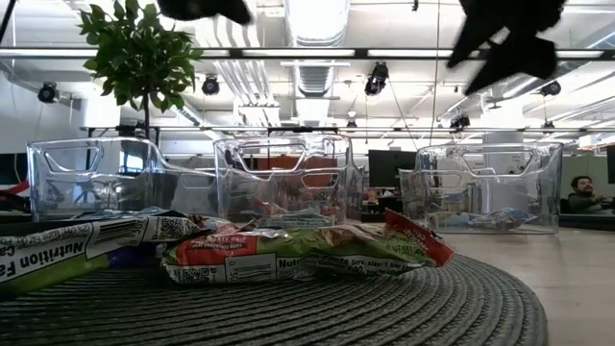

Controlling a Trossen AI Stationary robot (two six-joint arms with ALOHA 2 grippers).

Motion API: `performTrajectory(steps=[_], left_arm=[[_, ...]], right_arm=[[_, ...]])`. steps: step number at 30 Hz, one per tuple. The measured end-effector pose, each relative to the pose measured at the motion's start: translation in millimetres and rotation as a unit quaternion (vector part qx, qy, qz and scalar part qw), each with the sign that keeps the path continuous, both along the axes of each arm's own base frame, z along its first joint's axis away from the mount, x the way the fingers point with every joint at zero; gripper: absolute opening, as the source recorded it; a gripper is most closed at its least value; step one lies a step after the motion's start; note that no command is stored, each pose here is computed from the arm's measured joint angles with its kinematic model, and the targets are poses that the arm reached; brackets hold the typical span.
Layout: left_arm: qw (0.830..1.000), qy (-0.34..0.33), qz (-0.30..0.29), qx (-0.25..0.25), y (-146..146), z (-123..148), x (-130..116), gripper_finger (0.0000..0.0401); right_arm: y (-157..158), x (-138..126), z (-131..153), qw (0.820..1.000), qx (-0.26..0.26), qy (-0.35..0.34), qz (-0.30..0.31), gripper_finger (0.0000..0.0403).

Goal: Pick and place Granola Bars by type
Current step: Put the red granola bar into the middle transparent bin

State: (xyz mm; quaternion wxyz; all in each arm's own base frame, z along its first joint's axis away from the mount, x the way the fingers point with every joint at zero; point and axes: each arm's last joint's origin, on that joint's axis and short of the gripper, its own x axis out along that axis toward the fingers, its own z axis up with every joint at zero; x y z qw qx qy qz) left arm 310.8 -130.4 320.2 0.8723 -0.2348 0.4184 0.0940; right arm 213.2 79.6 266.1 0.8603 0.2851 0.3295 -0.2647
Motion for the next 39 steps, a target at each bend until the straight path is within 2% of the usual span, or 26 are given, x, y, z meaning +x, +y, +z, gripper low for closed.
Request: performTrajectory(steps=[3, 5, 8, 11, 15, 17, 20, 25, 32, 36, 39], left_arm=[[1.0, 0.011, -0.017, -0.015, -25, -6, -13, 0.0181], [0.999, 0.019, -0.014, -0.031, -38, -11, -21, 0.0181], [0.997, 0.028, 0.01, -0.065, -53, -16, -31, 0.0181], [0.993, 0.043, 0.045, -0.101, -65, -24, -40, 0.0181], [0.983, 0.054, 0.103, -0.142, -80, -34, -54, 0.0181], [0.982, 0.029, 0.119, -0.145, -89, -36, -60, 0.0181], [0.979, -0.033, 0.142, -0.142, -102, -38, -69, 0.0181], [0.971, -0.101, 0.168, -0.134, -117, -39, -83, 0.0181], [0.961, -0.098, 0.213, -0.146, -119, -60, -98, 0.0181], [0.958, -0.111, 0.203, -0.168, -126, -68, -106, 0.0181], [0.957, -0.135, 0.191, -0.172, -132, -71, -114, 0.0181]], right_arm=[[8, 13, 6, 0.994, -0.012, -0.036, 0.1, 0.0249], [12, 20, 9, 0.986, -0.038, -0.056, 0.152, 0.0249], [17, 31, 8, 0.976, -0.071, -0.074, 0.194, 0.0247], [23, 41, 1, 0.97, -0.048, -0.077, 0.226, 0.0242], [35, 58, -15, 0.959, -0.003, -0.041, 0.282, 0.0239], [45, 67, -24, 0.951, 0.004, -0.021, 0.31, 0.024], [63, 78, -34, 0.937, -0.017, 0.009, 0.35, 0.0239], [88, 92, -45, 0.917, -0.045, 0.069, 0.391, 0.0239], [114, 120, -64, 0.9, -0.067, 0.094, 0.42, 0.0238], [124, 138, -80, 0.882, -0.093, 0.117, 0.446, 0.0238], [131, 149, -89, 0.879, -0.095, 0.135, 0.448, 0.0238]])
